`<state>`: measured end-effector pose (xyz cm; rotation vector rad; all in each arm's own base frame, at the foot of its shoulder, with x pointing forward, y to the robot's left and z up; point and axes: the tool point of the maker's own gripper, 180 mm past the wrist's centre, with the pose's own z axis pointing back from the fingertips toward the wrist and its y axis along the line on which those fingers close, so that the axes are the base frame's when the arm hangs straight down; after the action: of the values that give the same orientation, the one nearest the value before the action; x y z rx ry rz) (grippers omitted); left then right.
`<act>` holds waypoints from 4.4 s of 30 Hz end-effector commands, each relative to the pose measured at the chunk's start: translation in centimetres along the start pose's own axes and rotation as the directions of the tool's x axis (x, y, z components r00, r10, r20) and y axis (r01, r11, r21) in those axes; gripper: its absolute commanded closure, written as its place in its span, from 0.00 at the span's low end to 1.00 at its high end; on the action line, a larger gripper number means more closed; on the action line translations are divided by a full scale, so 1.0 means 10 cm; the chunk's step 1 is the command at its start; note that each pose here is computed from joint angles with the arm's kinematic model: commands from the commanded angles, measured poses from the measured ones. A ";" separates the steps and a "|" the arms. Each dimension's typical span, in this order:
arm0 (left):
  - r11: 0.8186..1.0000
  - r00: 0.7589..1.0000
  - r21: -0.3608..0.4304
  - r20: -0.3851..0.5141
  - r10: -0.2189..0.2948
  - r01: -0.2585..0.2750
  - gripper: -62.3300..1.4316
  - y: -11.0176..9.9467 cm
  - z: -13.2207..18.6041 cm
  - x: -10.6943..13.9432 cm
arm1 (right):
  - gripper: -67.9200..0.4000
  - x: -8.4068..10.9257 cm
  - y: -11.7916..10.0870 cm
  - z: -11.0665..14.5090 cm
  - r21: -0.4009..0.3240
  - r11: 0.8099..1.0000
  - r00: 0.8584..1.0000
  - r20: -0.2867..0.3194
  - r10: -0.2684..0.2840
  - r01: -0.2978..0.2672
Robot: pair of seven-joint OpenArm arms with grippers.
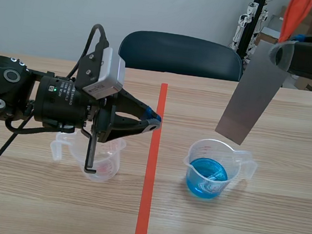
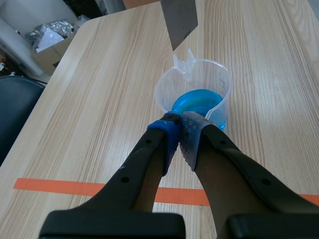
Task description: Do the redox reaction experiment. move the plate over the left beaker
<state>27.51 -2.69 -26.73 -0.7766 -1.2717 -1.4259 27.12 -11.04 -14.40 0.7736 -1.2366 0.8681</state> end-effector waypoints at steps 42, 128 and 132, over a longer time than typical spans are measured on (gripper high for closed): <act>0.999 0.999 0.051 0.051 0.015 -0.017 0.93 0.03 0.32 0.02 | 0.99 0.28 -0.10 -0.27 0.008 0.999 0.999 -0.009 0.047 -0.047; 0.303 0.913 0.875 0.298 0.278 -0.377 0.00 -1.24 1.88 -0.96 | 0.99 0.27 0.91 -2.19 0.352 0.924 0.988 0.019 0.155 -0.151; 0.262 0.909 0.882 0.327 0.256 -0.391 0.00 -1.20 1.96 -0.94 | 0.99 0.27 0.91 -2.19 0.352 0.924 0.988 0.020 0.154 -0.151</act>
<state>15.28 17.70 -35.41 -0.2296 -1.5845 -0.0991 29.08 12.56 -17.08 0.9544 -1.1013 1.2342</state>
